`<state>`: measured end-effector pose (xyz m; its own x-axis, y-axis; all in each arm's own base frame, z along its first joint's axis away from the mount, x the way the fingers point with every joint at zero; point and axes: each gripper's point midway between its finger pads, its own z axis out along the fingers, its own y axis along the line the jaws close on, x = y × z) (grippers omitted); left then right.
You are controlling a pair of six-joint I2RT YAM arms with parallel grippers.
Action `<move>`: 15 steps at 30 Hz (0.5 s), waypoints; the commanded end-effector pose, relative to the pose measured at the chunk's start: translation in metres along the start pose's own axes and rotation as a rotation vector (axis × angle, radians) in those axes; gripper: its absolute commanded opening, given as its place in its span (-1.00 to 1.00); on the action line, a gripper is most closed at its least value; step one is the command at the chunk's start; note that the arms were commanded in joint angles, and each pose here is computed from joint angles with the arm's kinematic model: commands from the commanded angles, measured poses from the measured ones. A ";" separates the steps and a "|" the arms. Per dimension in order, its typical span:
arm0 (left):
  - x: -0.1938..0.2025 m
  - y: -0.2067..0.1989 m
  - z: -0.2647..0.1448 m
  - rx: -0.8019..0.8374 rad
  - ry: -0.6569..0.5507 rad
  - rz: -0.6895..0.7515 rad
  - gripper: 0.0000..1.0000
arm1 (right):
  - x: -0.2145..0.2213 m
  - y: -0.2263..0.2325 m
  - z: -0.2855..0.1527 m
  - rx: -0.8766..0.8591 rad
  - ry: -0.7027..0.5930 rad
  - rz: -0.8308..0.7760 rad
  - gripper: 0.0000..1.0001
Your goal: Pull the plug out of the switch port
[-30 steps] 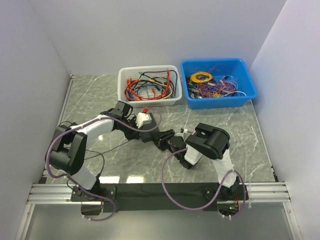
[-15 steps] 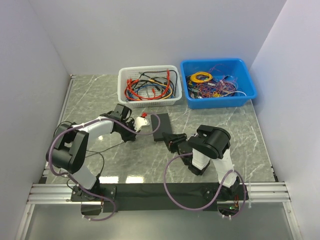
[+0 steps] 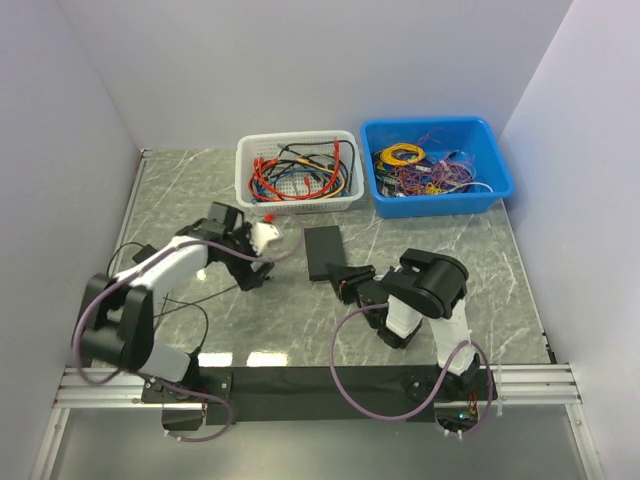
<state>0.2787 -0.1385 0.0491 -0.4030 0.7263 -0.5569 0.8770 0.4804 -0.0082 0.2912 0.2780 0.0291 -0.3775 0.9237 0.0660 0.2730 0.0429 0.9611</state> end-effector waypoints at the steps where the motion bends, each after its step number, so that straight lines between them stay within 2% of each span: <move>1: -0.030 0.024 -0.043 -0.136 -0.143 -0.085 0.99 | -0.005 -0.062 -0.014 0.246 0.028 -0.139 -0.60; 4: -0.021 0.062 -0.082 -0.321 -0.178 -0.215 0.99 | -0.001 -0.068 -0.018 0.287 0.057 -0.169 -0.32; 6: 0.002 0.092 -0.108 -0.476 -0.170 -0.296 0.99 | 0.002 -0.070 -0.022 0.299 0.075 -0.175 -0.15; 7: 0.023 0.106 -0.120 -0.566 -0.123 -0.332 0.99 | 0.002 -0.074 -0.024 0.317 0.085 -0.181 -0.07; 10: 0.076 0.126 -0.140 -0.686 -0.017 -0.358 0.99 | 0.012 -0.087 -0.031 0.386 0.154 -0.210 0.04; 12: 0.100 0.136 -0.148 -0.696 0.038 -0.373 0.99 | 0.021 -0.091 -0.034 0.411 0.214 -0.252 0.07; 13: 0.124 0.140 -0.159 -0.708 0.063 -0.453 0.99 | 0.020 -0.097 -0.039 0.447 0.223 -0.272 0.11; 14: 0.122 0.149 -0.169 -0.706 0.022 -0.481 0.99 | 0.019 -0.099 -0.042 0.460 0.227 -0.287 0.11; 15: 0.131 0.154 -0.165 -0.676 0.004 -0.567 0.99 | 0.016 -0.099 -0.042 0.465 0.215 -0.295 0.12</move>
<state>0.3156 0.0812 0.1103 -0.6940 0.3713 -0.6168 0.2708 0.9285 0.2543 0.2688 0.3051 0.0265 -0.5571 0.8300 0.0279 0.3288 0.1896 0.9252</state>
